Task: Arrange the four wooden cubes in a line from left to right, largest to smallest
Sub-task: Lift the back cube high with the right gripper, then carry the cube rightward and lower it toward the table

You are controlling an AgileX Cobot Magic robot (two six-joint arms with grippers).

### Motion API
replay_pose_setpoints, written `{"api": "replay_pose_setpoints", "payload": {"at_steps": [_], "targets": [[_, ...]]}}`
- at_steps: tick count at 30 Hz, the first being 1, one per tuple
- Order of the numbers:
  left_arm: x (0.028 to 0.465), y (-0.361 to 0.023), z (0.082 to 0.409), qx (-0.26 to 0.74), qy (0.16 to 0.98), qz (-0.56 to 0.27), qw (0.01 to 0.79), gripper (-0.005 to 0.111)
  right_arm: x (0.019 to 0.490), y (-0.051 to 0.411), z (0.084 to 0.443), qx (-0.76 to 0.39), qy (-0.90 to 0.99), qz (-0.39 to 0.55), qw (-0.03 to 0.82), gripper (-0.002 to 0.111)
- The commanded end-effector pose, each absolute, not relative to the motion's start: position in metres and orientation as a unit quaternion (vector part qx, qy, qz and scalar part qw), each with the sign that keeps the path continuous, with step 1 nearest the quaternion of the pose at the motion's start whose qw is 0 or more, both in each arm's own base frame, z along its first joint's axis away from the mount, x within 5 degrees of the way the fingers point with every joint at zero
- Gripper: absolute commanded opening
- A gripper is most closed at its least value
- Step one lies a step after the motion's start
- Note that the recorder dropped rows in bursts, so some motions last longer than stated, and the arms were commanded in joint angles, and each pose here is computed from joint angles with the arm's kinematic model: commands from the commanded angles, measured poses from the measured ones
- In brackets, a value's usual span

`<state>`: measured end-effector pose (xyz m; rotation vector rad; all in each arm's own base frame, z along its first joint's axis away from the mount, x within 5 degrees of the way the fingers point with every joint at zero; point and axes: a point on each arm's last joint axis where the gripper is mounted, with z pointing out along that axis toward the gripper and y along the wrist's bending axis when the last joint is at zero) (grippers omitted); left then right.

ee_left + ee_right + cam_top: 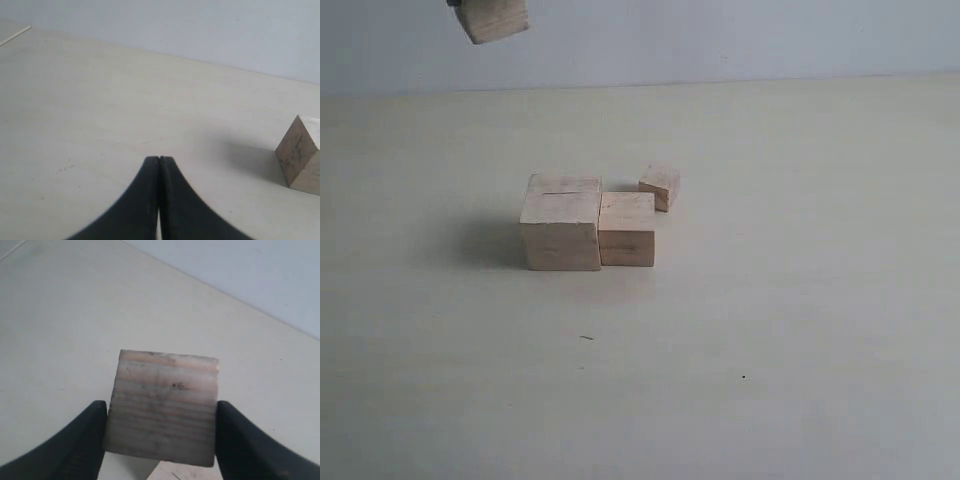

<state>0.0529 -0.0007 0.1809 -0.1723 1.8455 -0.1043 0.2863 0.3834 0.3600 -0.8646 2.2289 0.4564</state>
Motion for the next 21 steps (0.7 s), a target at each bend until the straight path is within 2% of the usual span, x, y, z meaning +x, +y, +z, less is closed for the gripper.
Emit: {"api": "replay_pose_setpoints", "payload": {"at_steps": [1, 7, 11, 14, 16, 21], "targets": [[0.053, 0.0, 0.181, -0.074, 0.793, -0.043, 0.603, 0.0, 0.268, 0.371, 0.369, -0.37, 0.83, 0.214, 0.359, 0.0], [0.053, 0.0, 0.181, -0.074, 0.793, -0.043, 0.603, 0.0, 0.228, 0.311, 0.373, -0.418, 0.783, 0.193, 0.418, 0.0], [0.053, -0.001, 0.18, -0.074, 0.794, -0.043, 0.601, 0.0, 0.213, 0.269, 0.339, -0.429, 0.812, 0.15, 0.366, 0.0], [0.053, -0.001, 0.18, -0.074, 0.794, -0.043, 0.601, 0.0, 0.214, 0.216, 0.307, -0.42, 0.835, 0.104, 0.339, 0.0], [0.053, -0.001, 0.18, -0.074, 0.794, -0.043, 0.601, 0.0, 0.215, 0.19, 0.298, -0.424, 0.839, 0.077, 0.332, 0.0], [0.053, -0.001, 0.18, -0.074, 0.794, -0.043, 0.601, 0.0, 0.216, 0.168, 0.291, -0.412, 0.853, 0.058, 0.315, 0.0]]}}
